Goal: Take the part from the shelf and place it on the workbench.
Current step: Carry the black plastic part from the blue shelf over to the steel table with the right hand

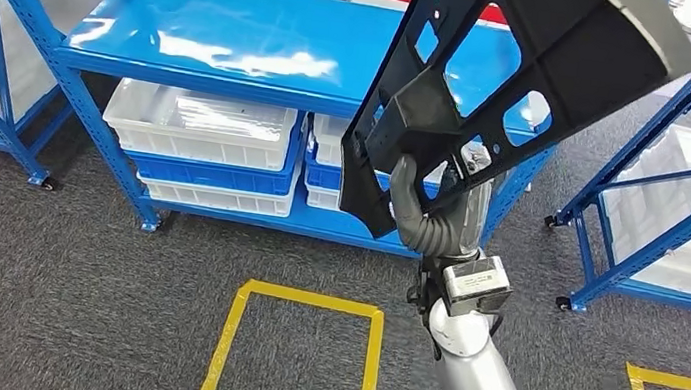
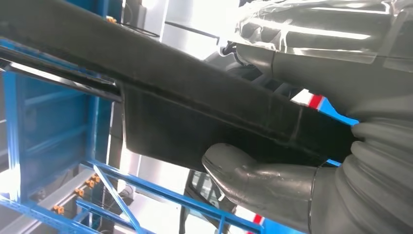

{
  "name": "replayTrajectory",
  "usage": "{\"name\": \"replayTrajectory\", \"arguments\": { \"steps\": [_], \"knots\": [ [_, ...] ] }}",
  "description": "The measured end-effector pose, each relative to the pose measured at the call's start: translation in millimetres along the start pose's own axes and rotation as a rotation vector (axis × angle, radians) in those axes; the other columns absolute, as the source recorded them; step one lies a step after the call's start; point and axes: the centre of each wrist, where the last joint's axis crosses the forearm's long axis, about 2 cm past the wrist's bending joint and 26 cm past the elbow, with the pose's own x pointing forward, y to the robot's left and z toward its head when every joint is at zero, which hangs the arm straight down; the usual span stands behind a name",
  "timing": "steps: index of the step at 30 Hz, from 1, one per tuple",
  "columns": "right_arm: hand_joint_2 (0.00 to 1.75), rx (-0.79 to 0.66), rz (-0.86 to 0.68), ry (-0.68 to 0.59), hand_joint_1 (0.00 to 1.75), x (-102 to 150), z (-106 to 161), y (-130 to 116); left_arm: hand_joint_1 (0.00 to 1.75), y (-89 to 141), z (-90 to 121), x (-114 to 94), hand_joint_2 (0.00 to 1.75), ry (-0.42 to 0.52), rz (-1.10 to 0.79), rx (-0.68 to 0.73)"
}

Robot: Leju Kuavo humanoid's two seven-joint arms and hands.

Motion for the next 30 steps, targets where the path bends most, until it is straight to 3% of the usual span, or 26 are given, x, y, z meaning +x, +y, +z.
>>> {"name": "replayTrajectory", "arguments": {
  "steps": [30],
  "knots": [
    [1.75, 0.036, 0.041, -0.003, 1.75, -2, 14, 0, 0.00, 2, 1, -2, 1.75, -0.010, -0.040, 0.011]
  ]
}}
